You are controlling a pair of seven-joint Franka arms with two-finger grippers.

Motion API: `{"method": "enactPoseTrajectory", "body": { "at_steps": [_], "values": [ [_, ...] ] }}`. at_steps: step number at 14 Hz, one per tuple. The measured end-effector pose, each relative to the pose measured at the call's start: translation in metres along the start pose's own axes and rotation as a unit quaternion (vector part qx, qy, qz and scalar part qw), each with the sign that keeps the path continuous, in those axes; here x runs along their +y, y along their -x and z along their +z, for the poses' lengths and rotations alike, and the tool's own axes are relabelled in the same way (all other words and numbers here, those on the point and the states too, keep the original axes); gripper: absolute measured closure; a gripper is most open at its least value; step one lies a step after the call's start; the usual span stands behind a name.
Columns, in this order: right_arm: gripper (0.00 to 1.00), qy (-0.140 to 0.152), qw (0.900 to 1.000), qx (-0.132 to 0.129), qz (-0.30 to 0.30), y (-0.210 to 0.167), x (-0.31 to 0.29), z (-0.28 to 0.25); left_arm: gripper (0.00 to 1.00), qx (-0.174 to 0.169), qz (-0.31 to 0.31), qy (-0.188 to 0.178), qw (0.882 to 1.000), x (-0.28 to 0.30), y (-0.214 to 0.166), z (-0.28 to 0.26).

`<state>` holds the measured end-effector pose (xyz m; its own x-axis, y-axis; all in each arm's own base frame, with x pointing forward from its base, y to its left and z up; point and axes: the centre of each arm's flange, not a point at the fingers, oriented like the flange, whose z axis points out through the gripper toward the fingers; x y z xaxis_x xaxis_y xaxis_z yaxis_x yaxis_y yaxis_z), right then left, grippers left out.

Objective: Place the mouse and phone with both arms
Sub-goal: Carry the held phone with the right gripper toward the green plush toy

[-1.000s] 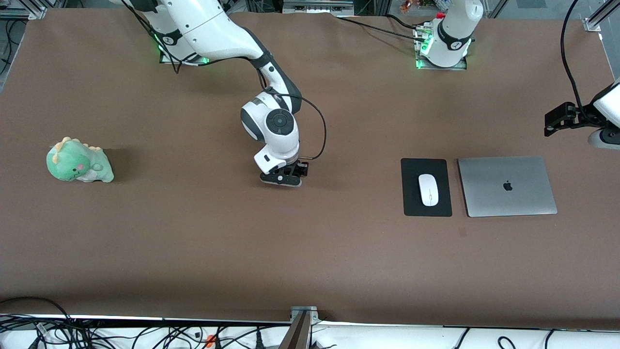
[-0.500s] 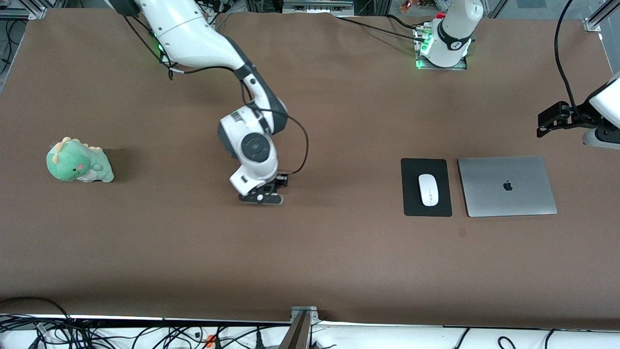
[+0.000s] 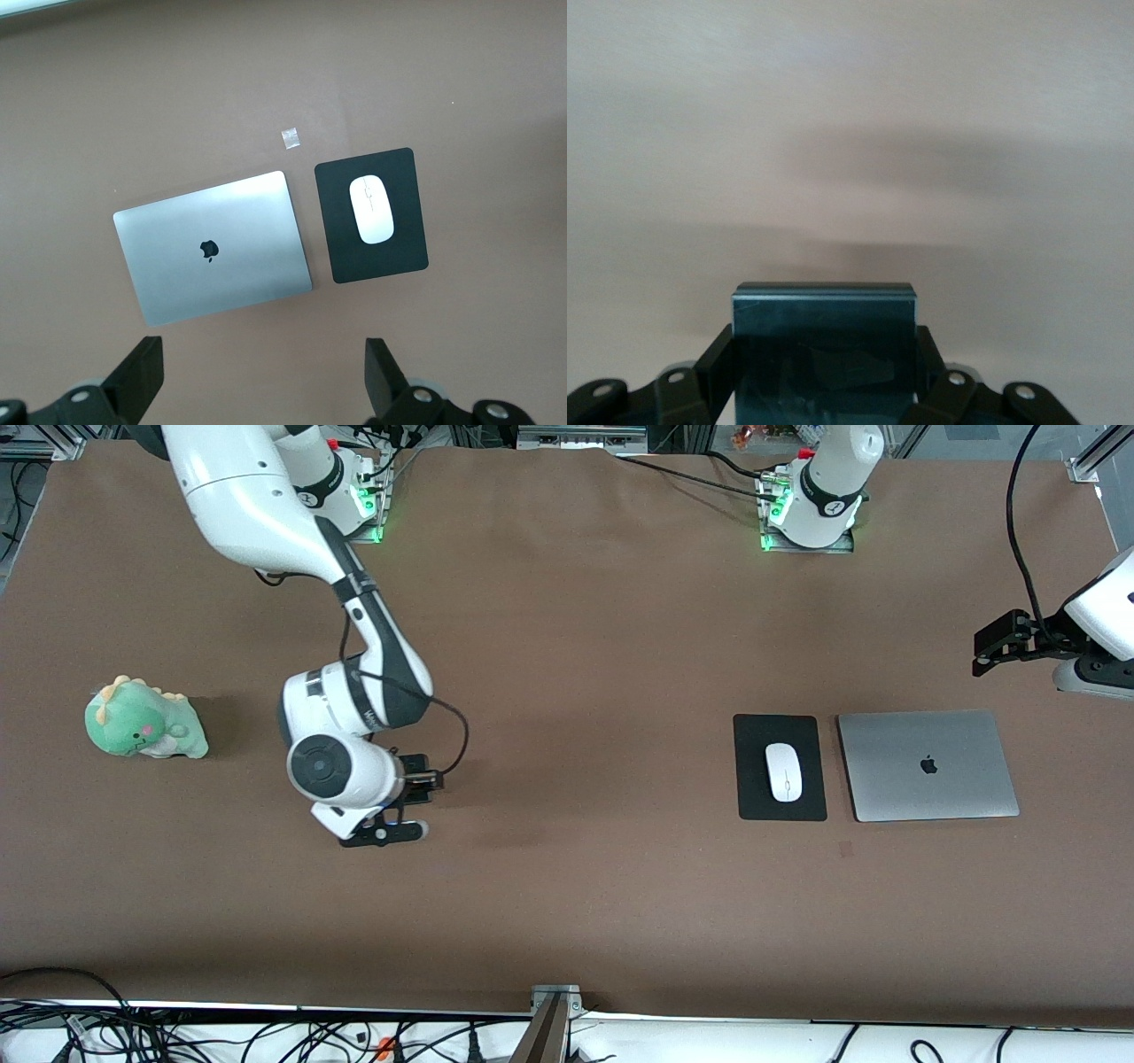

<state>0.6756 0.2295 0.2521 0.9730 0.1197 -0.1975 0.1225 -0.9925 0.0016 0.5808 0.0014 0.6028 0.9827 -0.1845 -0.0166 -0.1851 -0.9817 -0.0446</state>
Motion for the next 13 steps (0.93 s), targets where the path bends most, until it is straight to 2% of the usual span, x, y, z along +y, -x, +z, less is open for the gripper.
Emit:
{"method": "enactPoseTrajectory", "body": {
  "at_steps": [3, 7, 9, 13],
  "values": [
    [0.20, -0.005, 1.000, -0.028, 0.011, -0.001, 0.059, 0.009, 0.00, 0.001, 0.001, 0.002, 1.000, 0.002, 0.000, 0.000],
    [0.20, -0.010, 0.999, -0.050, 0.019, 0.012, 0.151, 0.022, 0.00, 0.002, 0.001, 0.009, 1.000, 0.004, -0.001, 0.000],
    [0.20, 0.000, 0.999, -0.045, 0.015, 0.021, 0.198, 0.029, 0.00, 0.002, 0.001, 0.009, 1.000, 0.003, -0.001, 0.000],
    [0.20, 0.021, 1.000, -0.007, 0.017, 0.035, 0.259, 0.047, 0.00, 0.006, 0.001, 0.028, 1.000, 0.008, -0.001, 0.000]
  ]
}}
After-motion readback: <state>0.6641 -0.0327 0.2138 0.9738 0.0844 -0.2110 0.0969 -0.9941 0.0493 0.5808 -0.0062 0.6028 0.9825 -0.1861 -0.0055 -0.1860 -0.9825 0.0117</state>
